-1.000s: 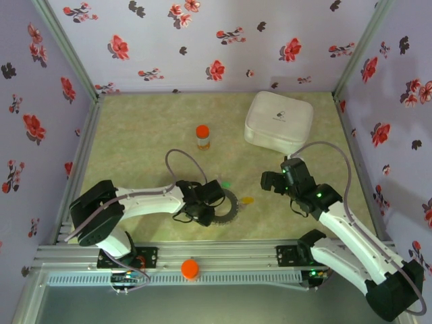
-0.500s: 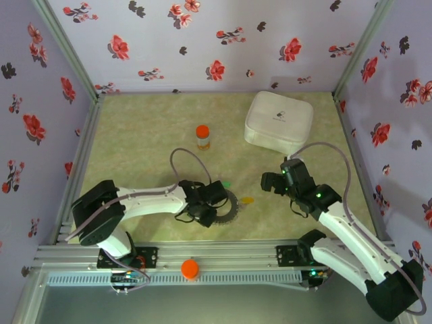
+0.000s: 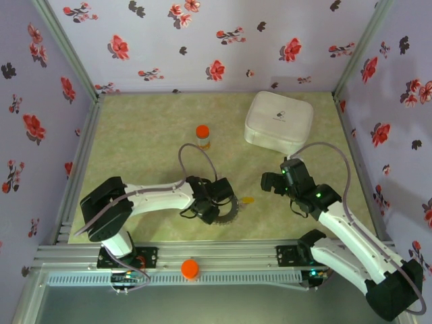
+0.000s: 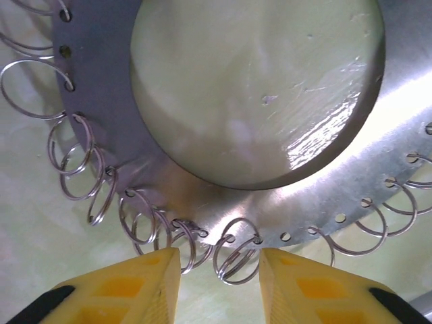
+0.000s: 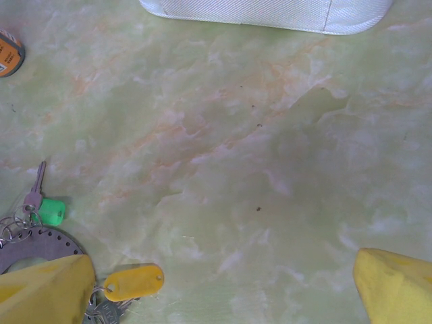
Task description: Put the keys on the keyring
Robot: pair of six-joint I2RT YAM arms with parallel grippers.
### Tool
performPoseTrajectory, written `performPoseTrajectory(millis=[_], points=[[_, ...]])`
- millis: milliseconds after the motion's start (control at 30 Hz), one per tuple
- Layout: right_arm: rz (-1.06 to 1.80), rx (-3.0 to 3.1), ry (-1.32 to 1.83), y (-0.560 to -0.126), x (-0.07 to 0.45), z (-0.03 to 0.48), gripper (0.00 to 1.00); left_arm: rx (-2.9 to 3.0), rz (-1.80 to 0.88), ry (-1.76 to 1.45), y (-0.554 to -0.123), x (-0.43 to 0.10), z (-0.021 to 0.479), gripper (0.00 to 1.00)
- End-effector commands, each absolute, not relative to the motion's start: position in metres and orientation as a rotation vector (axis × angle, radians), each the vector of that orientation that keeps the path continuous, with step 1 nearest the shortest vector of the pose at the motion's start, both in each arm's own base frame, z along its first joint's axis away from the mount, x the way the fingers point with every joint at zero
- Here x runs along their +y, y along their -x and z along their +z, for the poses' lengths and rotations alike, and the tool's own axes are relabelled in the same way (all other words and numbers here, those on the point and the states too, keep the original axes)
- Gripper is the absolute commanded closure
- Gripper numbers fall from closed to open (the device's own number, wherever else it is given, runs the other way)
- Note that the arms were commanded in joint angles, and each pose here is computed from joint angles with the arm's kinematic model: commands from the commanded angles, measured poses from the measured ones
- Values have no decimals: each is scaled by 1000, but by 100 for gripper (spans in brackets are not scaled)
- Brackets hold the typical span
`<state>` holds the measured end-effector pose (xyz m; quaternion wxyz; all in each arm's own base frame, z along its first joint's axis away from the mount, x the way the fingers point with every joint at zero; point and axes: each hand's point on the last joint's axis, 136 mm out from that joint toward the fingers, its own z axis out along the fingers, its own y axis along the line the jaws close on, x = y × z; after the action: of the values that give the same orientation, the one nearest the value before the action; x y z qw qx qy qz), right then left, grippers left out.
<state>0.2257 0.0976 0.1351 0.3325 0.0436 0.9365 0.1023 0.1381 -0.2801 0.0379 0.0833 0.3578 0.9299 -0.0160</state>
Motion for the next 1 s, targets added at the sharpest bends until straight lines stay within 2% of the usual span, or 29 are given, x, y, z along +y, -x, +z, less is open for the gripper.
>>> performPoseTrajectory(millis=[0, 433, 767, 967], points=[[231, 2449, -111, -224, 93, 134, 1, 2785, 1, -1093, -137, -275, 35, 65], [241, 2437, -117, -222, 92, 139, 1, 2845, -126, -1129, -122, -288, 19, 68], [249, 2444, -115, -222, 94, 136, 1, 2856, -67, -1139, -121, -279, 18, 77], [244, 2448, -116, -222, 93, 134, 1, 2829, -80, -1167, -120, -282, 26, 86]])
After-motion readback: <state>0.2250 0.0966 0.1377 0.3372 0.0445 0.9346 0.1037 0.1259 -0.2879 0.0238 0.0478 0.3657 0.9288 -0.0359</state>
